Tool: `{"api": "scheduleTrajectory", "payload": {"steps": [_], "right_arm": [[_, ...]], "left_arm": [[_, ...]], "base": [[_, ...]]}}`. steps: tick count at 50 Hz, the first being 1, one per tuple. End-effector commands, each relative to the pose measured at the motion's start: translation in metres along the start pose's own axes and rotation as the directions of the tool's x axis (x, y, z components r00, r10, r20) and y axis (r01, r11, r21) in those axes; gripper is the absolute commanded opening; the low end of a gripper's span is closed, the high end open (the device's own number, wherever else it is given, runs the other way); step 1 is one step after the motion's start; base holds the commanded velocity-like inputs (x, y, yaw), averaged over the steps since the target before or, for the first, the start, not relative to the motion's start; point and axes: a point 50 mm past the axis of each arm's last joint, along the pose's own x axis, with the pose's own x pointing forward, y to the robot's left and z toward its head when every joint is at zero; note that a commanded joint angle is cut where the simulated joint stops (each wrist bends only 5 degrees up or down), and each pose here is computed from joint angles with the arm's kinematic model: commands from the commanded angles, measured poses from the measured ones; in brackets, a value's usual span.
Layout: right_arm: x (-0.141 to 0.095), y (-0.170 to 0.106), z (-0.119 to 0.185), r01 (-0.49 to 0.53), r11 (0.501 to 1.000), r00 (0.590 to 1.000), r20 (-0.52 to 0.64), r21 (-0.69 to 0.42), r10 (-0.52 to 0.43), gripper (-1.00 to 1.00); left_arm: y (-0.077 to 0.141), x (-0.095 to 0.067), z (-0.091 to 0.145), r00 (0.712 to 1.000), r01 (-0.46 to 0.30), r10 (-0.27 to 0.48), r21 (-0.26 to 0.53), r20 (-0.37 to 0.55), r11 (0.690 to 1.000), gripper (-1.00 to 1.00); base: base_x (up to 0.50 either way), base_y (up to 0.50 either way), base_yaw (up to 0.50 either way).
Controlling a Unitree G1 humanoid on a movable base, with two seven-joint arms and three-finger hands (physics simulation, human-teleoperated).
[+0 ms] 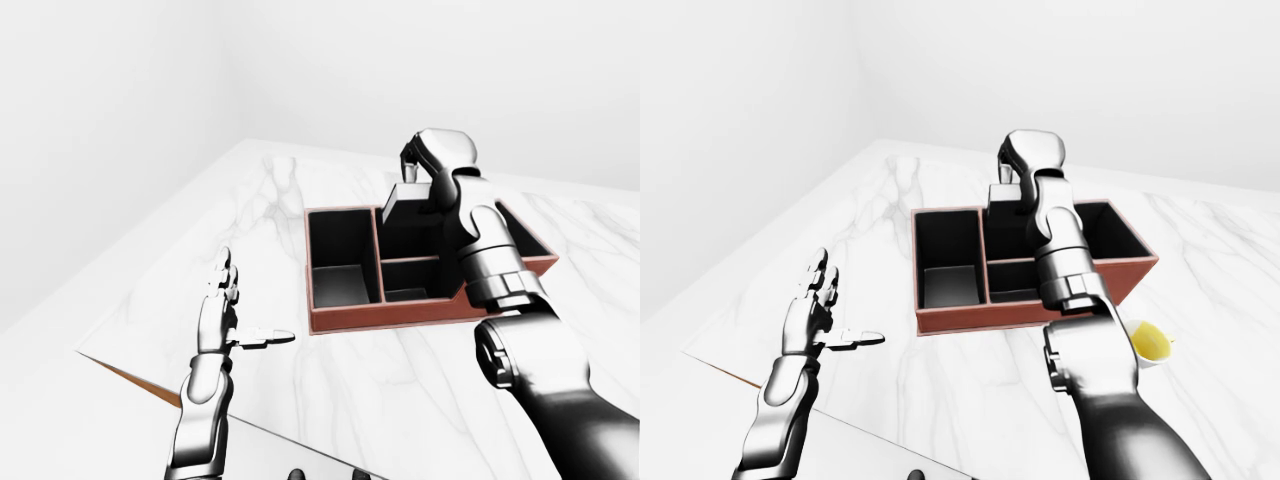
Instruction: Pick up the book and place it in the front compartment of the caddy.
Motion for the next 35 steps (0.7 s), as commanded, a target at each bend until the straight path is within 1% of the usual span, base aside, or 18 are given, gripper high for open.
{"api": "scheduleTrajectory", "payload": {"steps": [1, 16, 17, 19, 35], "right_arm": [[0.007, 0.014, -0.008, -0.016, 1.0, 0.998, -0.054, 0.026, 0.017, -1.0], [0.006, 0.027, -0.009, -0.031, 0.999, 0.997, -0.074, 0.03, 0.033, -1.0], [0.006, 0.03, -0.01, -0.033, 0.999, 0.997, -0.074, 0.005, 0.034, -1.0], [0.006, 0.032, -0.01, -0.039, 0.999, 0.996, -0.076, 0.007, 0.039, -1.0], [0.007, 0.032, -0.009, -0.033, 0.999, 0.997, -0.076, -0.029, 0.031, -1.0]], "left_arm": [[-0.006, 0.008, -0.01, 1.0, -0.007, 0.007, 0.005, -0.024, 1.0, 1.0], [-0.004, 0.008, -0.01, 1.0, -0.008, 0.008, 0.004, -0.023, 1.0, 1.0], [-0.004, 0.008, -0.01, 1.0, -0.007, 0.007, 0.004, -0.024, 1.0, 1.0], [-0.005, 0.008, -0.01, 1.0, -0.007, 0.007, 0.005, -0.023, 1.0, 1.0], [-0.004, 0.008, -0.009, 1.0, -0.008, 0.008, 0.003, -0.023, 1.0, 1.0]], "base": [[0.0, 0.0, 0.0], [0.0, 0.0, 0.0], [0.0, 0.0, 0.0], [0.0, 0.0, 0.0], [0.0, 0.0, 0.0]]}}
